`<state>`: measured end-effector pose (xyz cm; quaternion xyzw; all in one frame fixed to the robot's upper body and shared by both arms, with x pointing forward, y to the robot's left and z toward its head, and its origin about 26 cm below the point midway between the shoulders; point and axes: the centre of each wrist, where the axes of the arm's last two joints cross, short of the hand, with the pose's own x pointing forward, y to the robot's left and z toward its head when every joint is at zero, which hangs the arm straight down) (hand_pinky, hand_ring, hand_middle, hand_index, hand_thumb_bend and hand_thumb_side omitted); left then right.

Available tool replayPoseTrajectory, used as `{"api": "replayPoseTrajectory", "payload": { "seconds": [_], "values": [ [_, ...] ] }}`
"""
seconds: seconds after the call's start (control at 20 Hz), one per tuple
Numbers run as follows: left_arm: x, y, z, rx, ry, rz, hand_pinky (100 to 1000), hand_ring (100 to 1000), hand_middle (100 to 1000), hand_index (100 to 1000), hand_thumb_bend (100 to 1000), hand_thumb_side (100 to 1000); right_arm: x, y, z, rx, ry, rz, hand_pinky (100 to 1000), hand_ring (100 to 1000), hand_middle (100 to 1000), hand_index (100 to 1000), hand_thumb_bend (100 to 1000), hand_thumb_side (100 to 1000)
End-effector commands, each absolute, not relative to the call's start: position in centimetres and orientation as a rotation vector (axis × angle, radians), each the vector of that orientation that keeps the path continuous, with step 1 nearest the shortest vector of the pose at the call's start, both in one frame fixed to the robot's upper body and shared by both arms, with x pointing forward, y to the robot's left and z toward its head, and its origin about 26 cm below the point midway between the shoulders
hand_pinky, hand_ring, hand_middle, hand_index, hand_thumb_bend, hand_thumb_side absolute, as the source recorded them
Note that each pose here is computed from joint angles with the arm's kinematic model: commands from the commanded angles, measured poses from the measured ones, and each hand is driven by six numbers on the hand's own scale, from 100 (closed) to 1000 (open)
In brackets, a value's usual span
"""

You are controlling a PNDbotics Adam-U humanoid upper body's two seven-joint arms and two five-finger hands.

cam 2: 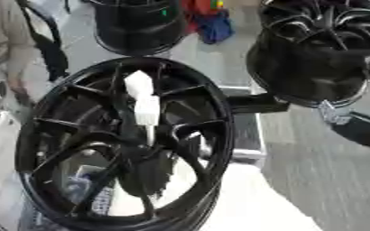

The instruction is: Pull the pin out of the wheel hub.

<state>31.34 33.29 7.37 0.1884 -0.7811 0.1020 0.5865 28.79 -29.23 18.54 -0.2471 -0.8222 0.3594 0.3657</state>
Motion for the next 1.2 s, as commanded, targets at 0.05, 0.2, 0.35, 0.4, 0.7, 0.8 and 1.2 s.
{"api": "replayPoseTrajectory", "payload": {
  "seconds": [0.05, 0.2, 0.35, 0.4, 0.7, 0.8, 1.2],
  "values": [
    [31.5, 33.6, 8.4, 0.45, -1.849, 0.191, 573, 569, 611, 688, 445, 236, 28.8, -28.5, 20.6, -0.626, -2.13, 1.151, 770, 647, 705, 807, 241, 137],
    [31.6, 33.5, 8.4, 0.444, -1.85, 0.178, 573, 569, 611, 688, 446, 236, 29.2, -27.8, 22.2, -0.584, -2.13, 1.297, 776, 665, 717, 826, 276, 172],
    [31.6, 33.5, 8.5, 0.442, -1.853, 0.172, 573, 568, 610, 688, 448, 236, 29.4, -27.6, 24.3, -0.571, -2.114, 1.414, 782, 688, 736, 836, 302, 194],
    [31.6, 33.5, 8.5, 0.443, -1.853, 0.169, 573, 568, 610, 688, 448, 236, 29.5, -27.4, 24.9, -0.56, -2.108, 1.445, 787, 701, 740, 838, 306, 196],
    [31.7, 33.4, 8.6, 0.438, -1.854, 0.145, 573, 568, 610, 688, 446, 236, 30.8, -24.1, 25.3, -0.508, -2.052, 1.588, 812, 789, 806, 883, 340, 178],
    [31.8, 33.2, 8.7, 0.43, -1.856, 0.136, 574, 568, 610, 688, 446, 237, 31.9, -22.9, 24.8, -0.491, -2.029, 1.633, 825, 818, 830, 894, 355, 187],
    [31.9, 33.5, 8.9, 0.444, -1.862, 0.138, 574, 568, 609, 688, 447, 238, 36.4, -18.4, 24.8, -0.461, -1.915, 1.772, 857, 881, 882, 939, 369, 175]
  ]
}}
